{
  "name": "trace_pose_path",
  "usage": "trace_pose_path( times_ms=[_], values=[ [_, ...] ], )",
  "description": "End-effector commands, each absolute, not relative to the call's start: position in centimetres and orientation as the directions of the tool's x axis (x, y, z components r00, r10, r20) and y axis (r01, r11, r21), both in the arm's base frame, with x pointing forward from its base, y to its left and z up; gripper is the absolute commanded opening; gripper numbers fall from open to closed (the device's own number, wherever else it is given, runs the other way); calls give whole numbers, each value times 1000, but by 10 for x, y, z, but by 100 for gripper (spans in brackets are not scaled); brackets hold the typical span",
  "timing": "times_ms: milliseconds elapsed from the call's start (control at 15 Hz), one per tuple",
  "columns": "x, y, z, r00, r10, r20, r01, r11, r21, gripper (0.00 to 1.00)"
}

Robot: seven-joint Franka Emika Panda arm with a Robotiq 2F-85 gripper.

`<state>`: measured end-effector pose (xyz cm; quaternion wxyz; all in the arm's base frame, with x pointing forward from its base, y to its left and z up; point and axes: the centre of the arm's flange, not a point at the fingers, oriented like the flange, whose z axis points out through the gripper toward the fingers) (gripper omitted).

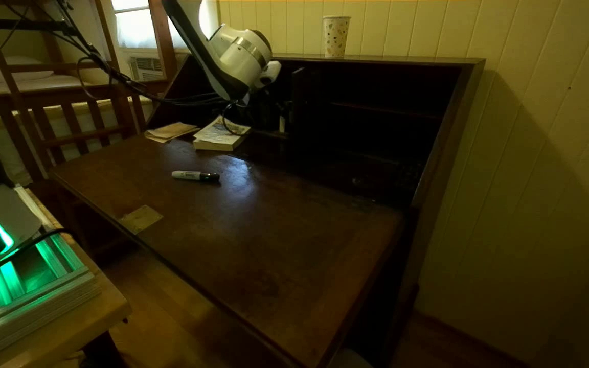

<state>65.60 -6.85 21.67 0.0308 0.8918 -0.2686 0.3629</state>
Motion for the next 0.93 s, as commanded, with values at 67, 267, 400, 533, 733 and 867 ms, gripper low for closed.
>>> trace_pose_path(
  times_ms=[67,267,400,533,733,867],
  values=[
    [643,-60,231,696,-441,566,-508,-860,-46,8],
    [639,-55,238,731,-426,533,-497,-868,-13,8],
    [637,-53,248,747,-416,519,-483,-875,-5,8],
    [633,-48,256,770,-400,497,-476,-879,31,8],
    [628,-41,262,809,-385,444,-459,-886,67,8],
    [624,-40,273,833,-366,416,-440,-893,95,8]
  ],
)
